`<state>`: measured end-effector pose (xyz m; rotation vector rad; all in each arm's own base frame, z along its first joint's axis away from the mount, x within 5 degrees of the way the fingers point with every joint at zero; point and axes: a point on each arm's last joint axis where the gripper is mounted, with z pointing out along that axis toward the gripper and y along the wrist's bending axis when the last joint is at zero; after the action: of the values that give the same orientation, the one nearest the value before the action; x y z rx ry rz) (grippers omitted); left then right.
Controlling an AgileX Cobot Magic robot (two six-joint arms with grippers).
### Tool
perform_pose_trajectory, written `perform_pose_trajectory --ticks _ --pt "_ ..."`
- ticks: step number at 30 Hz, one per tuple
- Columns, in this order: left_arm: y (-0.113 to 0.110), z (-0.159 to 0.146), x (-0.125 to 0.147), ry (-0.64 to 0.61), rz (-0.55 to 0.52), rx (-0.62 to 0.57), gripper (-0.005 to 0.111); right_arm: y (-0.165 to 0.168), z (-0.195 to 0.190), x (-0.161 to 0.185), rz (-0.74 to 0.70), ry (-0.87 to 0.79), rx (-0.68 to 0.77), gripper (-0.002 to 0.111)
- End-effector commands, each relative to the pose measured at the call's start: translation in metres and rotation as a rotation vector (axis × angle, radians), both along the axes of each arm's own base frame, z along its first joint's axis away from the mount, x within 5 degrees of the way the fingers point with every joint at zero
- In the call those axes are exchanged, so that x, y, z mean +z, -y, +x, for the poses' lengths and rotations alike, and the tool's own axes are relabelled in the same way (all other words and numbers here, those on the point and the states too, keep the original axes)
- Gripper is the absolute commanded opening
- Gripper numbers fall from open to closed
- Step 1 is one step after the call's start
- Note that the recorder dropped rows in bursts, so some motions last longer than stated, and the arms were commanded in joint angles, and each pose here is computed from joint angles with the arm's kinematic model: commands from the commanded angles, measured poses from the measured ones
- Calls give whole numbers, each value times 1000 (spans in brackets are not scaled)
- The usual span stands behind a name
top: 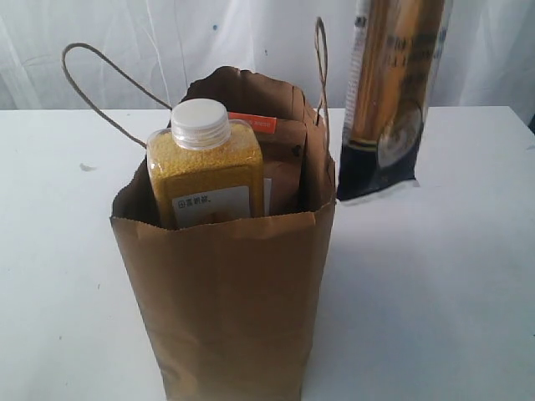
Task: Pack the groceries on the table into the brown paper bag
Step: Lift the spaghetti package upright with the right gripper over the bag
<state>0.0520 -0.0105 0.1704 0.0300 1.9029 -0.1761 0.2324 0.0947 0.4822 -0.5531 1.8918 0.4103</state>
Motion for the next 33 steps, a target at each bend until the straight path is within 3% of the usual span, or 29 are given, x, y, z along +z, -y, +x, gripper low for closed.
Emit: perform_pose_trajectory --ticks 1,8,22,33 --pt "0 0 -1 -1 -11 3 0 0 -36 58 72 182 57 0" --pt "0 0 -1 -1 -11 3 0 6 -64 86 59 208 100 0" --pt "0 0 -1 -1 -11 3 0 -5 -110 123 213 285 294 0" --pt "0 0 -1 -1 -11 3 0 -20 -97 136 377 275 385 0"
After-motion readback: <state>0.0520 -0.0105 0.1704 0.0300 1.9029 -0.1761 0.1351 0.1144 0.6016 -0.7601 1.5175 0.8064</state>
